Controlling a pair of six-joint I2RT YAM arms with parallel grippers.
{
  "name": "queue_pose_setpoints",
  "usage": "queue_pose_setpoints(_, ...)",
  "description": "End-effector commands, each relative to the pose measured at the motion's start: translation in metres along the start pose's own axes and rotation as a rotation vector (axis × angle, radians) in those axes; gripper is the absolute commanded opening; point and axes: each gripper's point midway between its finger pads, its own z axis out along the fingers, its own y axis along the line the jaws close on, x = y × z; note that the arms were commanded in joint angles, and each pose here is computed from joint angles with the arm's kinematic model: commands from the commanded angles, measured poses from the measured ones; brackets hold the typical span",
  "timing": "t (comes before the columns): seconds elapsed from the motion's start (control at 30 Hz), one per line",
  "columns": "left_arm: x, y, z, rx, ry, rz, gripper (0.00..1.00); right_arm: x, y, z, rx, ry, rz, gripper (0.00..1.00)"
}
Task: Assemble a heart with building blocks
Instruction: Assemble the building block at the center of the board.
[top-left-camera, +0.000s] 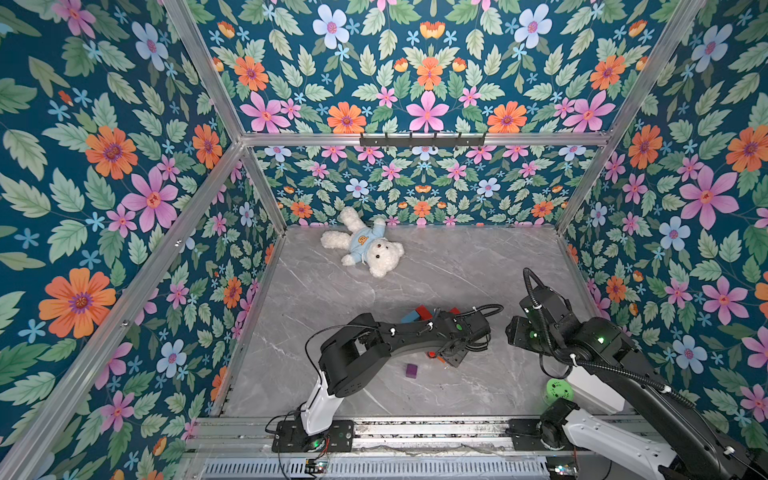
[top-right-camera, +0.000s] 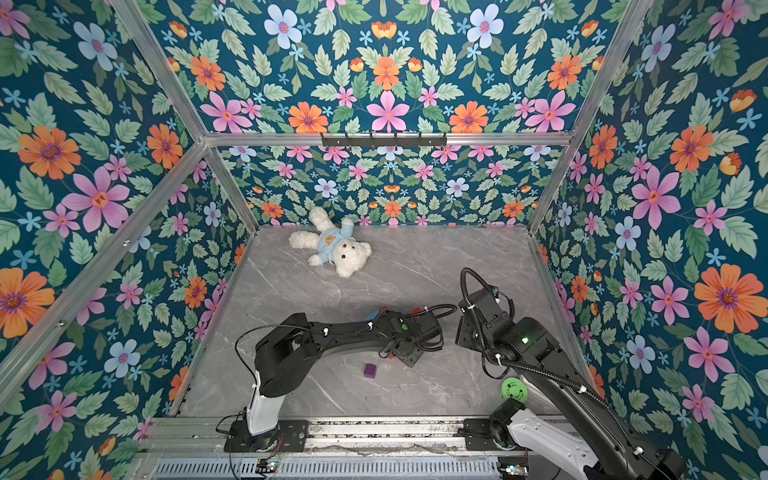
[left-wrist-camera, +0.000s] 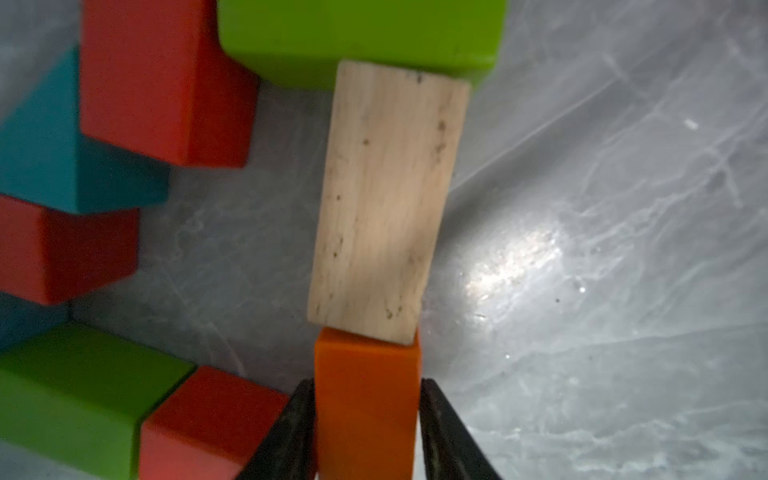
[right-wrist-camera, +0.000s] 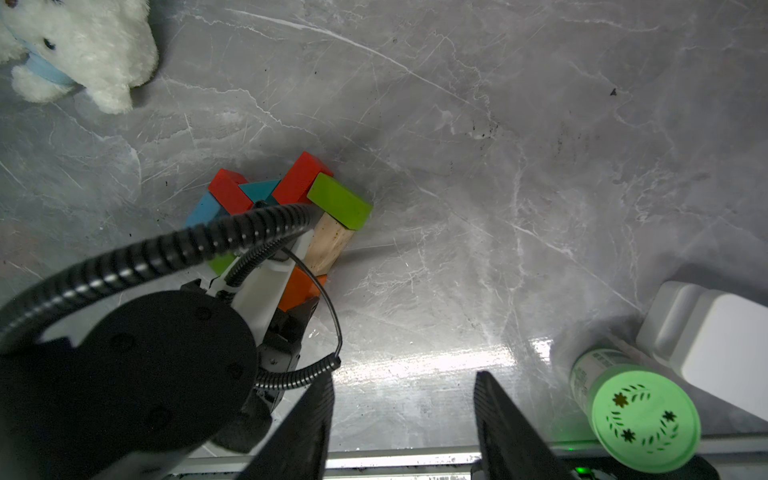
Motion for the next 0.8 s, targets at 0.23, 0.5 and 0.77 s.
queue_pose_setpoints(0.23,-0.020,-0.002,-0.003,0.028,-0.049,0.016,0.55,0.000,-0.001,0.000,0.003,-0.003,0.016,0.56)
queue_pose_setpoints(0.5,-0.033,0.004,-0.006,0.049,-0.082,-0.030,0.55,0.001,-0.003,-0.003,0.004,-0.004,0.012,0.56)
queue_pose_setpoints(0.77,-0.051,0.025,-0.058,0.049,-0.191,-0.140,0.58,0.009,0.009,0.004,-0.025,0.041,-0.033,0.59)
